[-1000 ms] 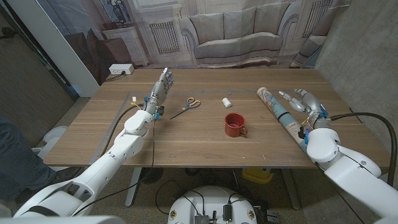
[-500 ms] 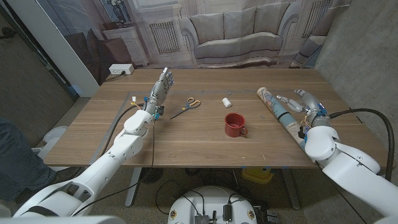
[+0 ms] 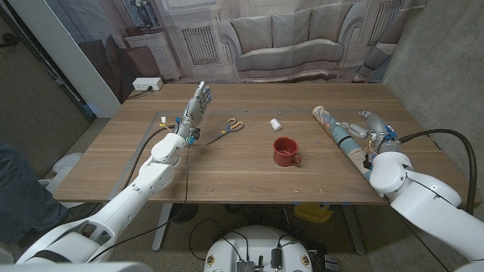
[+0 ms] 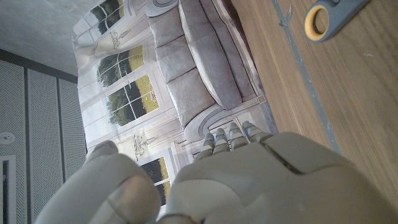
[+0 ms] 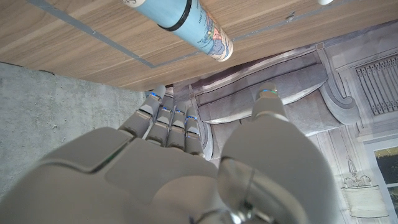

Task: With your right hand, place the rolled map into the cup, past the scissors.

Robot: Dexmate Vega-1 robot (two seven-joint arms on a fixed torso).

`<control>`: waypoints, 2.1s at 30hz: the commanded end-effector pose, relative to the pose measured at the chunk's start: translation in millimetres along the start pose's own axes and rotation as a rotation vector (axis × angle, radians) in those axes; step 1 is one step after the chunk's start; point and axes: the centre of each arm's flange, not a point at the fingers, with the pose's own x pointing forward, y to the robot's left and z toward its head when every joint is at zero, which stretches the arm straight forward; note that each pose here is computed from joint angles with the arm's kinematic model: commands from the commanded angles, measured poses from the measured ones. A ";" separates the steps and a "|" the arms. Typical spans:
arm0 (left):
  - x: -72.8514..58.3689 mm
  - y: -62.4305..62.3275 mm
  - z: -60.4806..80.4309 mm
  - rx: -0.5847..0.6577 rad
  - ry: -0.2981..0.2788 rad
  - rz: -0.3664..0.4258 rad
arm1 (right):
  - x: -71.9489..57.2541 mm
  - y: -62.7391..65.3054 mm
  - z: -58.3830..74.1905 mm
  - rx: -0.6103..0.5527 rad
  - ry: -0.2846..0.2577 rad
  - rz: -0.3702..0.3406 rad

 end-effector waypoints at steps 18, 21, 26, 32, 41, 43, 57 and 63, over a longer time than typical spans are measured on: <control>-0.9 -5.6 0.2 0.002 -0.001 -0.003 | 0.4 1.0 5.5 -0.069 0.077 0.063; -1.6 -6.2 0.0 0.002 -0.001 -0.002 | 1.6 1.0 5.8 -0.085 0.091 0.066; -3.3 -7.1 0.1 0.002 -0.003 0.004 | 4.3 1.7 5.6 -0.100 0.109 0.082; -4.1 -7.3 0.1 0.002 -0.002 0.006 | 7.9 4.4 5.0 -0.113 0.124 0.102; -2.7 -7.5 0.8 0.005 0.002 0.000 | 10.9 9.3 2.5 -0.115 0.147 0.115; -2.0 -7.4 1.3 0.006 0.002 -0.002 | 11.4 10.0 1.9 -0.116 0.151 0.116; 1.4 -6.5 1.2 0.005 0.003 -0.008 | 15.1 13.9 -0.4 -0.138 0.191 0.139; 2.7 -6.2 0.4 0.004 0.005 -0.008 | 17.2 16.7 -0.4 -0.142 0.200 0.153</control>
